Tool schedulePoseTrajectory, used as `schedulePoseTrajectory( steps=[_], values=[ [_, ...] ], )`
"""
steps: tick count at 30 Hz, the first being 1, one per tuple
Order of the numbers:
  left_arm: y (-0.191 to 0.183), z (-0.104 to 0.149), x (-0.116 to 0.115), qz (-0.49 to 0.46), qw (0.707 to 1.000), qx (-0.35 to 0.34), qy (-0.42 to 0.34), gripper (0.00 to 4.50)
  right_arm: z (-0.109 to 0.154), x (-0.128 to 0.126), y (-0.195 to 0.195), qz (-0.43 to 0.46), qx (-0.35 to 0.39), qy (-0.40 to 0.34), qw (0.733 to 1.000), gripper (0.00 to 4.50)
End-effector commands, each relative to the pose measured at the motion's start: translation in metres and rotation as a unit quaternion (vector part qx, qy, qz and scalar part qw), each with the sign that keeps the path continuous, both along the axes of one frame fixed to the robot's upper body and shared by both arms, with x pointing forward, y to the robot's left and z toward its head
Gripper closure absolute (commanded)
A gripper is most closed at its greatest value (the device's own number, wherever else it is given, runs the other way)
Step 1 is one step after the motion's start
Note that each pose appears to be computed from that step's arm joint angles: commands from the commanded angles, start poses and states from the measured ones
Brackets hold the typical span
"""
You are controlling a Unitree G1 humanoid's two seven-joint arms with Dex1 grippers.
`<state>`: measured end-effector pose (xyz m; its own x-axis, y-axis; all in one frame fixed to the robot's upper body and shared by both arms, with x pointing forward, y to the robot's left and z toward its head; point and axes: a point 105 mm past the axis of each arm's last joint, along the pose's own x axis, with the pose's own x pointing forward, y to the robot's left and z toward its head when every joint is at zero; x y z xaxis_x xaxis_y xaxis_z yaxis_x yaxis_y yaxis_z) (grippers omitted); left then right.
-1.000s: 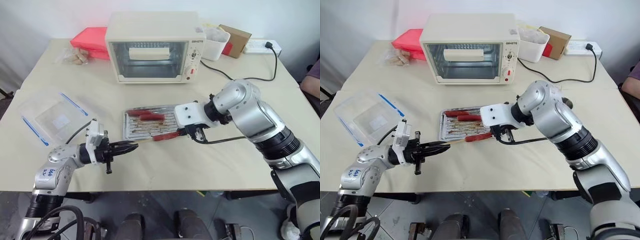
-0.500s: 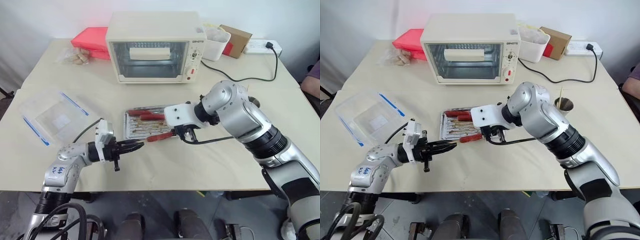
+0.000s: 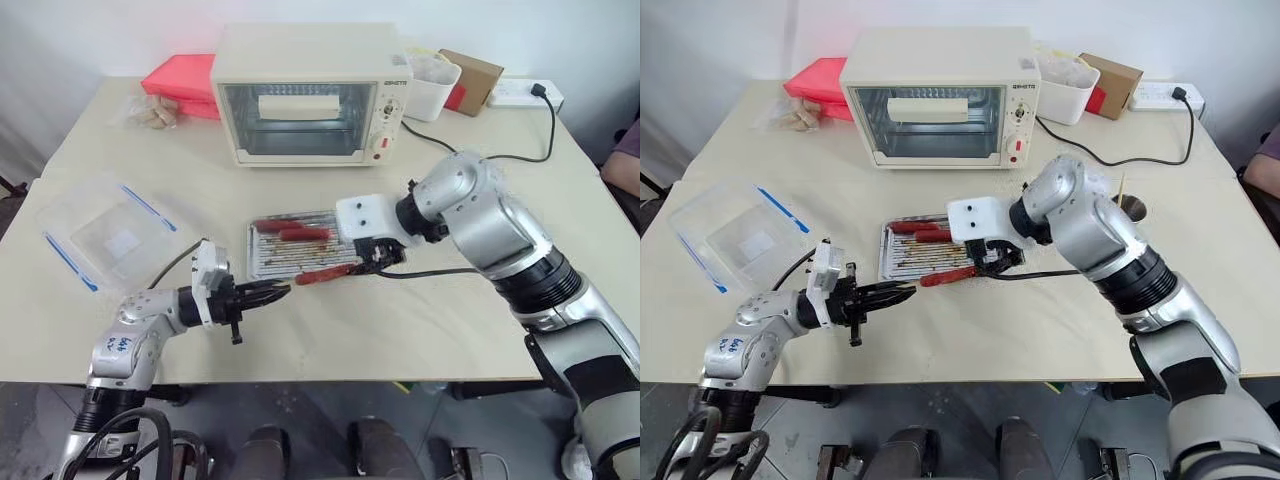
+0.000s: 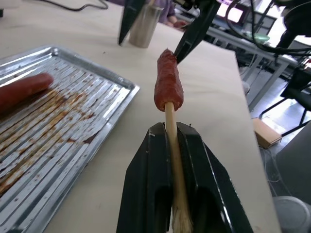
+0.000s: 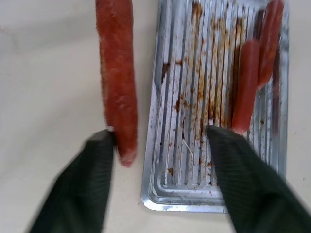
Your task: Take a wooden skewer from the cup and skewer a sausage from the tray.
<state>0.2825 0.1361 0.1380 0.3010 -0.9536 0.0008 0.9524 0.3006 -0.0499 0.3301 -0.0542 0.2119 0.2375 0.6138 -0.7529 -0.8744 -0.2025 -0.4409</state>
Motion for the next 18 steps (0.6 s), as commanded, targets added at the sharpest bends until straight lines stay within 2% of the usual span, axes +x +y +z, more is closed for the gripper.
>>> schedulePoseTrajectory(
  steps=[1,3,9,11,14,18],
  values=[
    [0.021,0.015,-0.009,0.024,0.999,-0.01,-0.024,4.37,0.02,-0.013,-0.015,0.033,0.06,0.006,0.998,0.43],
    [0.034,0.018,-0.013,0.048,0.998,-0.014,-0.024,4.37,0.022,-0.019,-0.026,0.044,0.084,0.011,0.995,0.02],
    [0.083,0.036,-0.021,0.177,0.981,-0.072,-0.035,4.37,0.024,-0.033,-0.042,0.08,0.213,0.02,0.974,0.02],
    [0.099,0.047,-0.024,0.237,0.964,-0.108,-0.052,4.37,0.032,-0.039,-0.037,0.112,0.297,-0.009,0.948,0.02],
    [0.124,0.061,-0.031,0.347,0.92,-0.163,-0.082,4.37,0.043,-0.043,-0.035,0.114,0.42,-0.023,0.9,0.02],
    [0.152,0.053,-0.042,0.472,0.858,-0.182,-0.088,4.37,0.056,-0.04,-0.037,0.093,0.528,-0.031,0.844,0.02]
  ],
)
